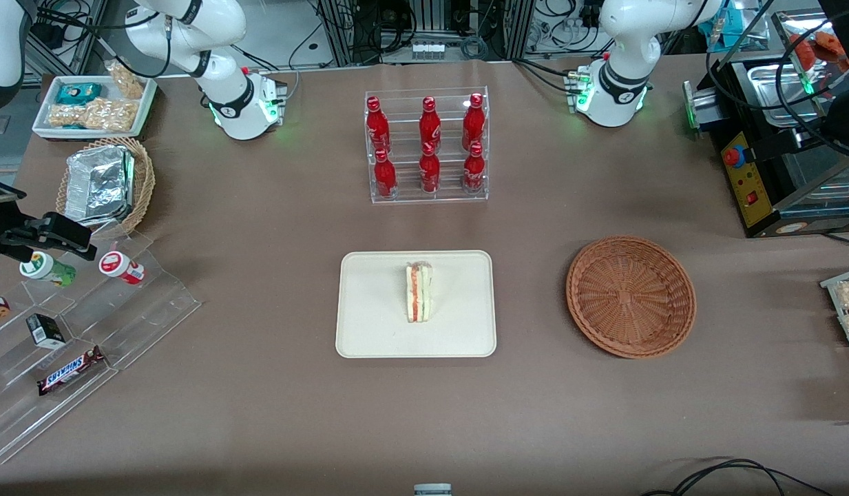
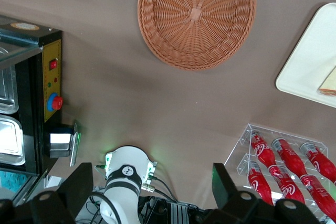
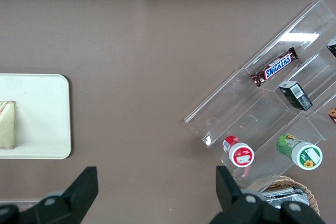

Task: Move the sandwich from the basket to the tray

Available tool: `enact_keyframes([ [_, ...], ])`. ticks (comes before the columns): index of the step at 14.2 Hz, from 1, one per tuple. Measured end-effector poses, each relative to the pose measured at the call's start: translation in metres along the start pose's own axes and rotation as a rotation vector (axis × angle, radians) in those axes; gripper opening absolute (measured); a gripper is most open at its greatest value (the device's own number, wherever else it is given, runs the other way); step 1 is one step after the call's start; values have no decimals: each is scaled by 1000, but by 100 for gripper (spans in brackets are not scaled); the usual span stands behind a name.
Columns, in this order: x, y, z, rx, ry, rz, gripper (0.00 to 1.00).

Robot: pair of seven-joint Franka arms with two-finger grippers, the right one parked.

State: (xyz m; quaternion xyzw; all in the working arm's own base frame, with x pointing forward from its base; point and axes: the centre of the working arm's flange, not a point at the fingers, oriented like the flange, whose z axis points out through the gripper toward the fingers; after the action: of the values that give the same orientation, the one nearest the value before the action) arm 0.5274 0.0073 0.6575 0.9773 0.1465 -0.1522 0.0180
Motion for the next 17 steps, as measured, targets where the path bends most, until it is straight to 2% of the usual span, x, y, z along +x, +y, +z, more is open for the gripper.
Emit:
enact_keyframes([
  [3,-5,9,7,9,39,24,100],
  [6,-11,17,22,27,45,37,100],
  [10,-14,24,28,69,90,47,100],
  [12,-19,28,26,67,103,54,100],
  [15,-21,29,21,31,110,60,100],
  [17,-21,28,19,23,116,58,100],
])
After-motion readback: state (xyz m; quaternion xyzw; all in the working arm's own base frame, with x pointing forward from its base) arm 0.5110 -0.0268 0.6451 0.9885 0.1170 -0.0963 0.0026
